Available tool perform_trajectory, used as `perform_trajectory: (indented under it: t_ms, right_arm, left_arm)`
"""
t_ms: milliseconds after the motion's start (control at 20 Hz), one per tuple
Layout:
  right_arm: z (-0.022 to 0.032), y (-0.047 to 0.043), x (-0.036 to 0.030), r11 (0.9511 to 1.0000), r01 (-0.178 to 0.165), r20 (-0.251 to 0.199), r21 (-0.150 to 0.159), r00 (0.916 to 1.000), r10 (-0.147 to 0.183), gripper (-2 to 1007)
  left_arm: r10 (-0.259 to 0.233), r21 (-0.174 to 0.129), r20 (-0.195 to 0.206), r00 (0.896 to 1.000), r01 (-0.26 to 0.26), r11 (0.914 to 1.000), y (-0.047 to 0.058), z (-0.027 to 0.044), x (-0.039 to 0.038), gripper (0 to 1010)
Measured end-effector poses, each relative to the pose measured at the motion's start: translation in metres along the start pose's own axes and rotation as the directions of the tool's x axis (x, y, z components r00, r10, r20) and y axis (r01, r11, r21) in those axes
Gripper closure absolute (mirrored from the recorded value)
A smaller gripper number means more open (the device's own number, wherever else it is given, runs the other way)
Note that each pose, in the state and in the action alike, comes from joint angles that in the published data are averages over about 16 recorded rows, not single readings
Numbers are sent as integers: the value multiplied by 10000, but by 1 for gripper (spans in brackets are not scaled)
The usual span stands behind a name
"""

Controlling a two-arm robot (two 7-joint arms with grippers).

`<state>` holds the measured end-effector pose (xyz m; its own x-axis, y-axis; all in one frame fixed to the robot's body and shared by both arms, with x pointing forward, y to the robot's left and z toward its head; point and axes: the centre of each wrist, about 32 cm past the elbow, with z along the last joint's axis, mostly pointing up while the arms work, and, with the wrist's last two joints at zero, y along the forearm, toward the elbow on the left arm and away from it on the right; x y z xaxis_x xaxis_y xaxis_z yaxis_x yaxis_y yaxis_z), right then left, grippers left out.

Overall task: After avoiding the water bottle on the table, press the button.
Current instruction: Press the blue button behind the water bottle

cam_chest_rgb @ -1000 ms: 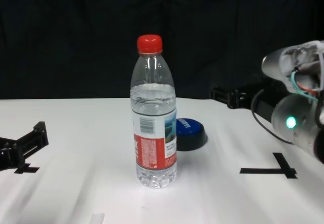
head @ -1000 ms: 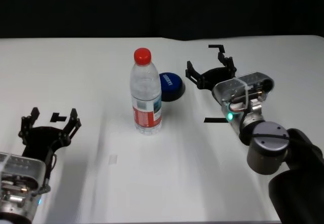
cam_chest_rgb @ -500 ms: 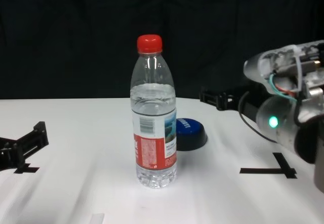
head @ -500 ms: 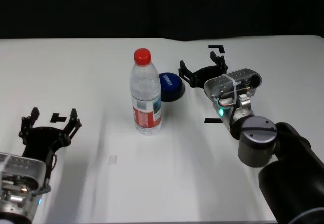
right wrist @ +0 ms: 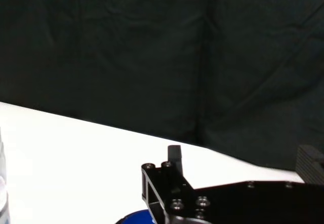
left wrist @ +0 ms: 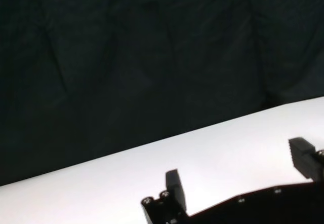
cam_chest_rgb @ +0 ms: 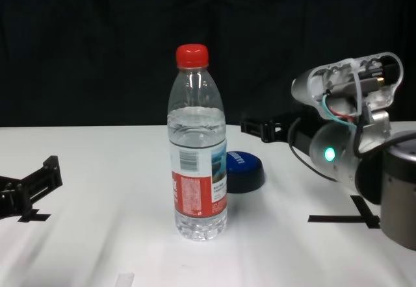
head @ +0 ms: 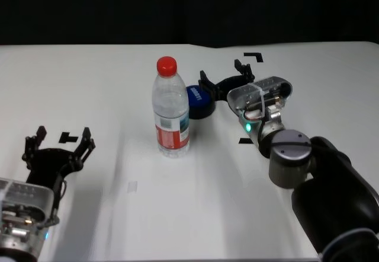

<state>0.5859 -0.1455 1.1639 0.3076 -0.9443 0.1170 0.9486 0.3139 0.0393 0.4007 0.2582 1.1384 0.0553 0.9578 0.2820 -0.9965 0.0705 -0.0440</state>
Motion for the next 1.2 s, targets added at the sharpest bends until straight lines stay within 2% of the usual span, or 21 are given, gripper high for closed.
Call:
perform_trajectory:
  t_ms: [650,1200]
  right_arm:
    - [-79,170,-42,9989,-144,0,-442,9999,144,2]
    - [-169,199,-71,9954,-38,14,-958,10000,40,2]
  left_arm:
    - [0,0,0,10000,0,10000,0,0,0,7]
    - [0,0,0,10000,0,10000,0,0,0,7]
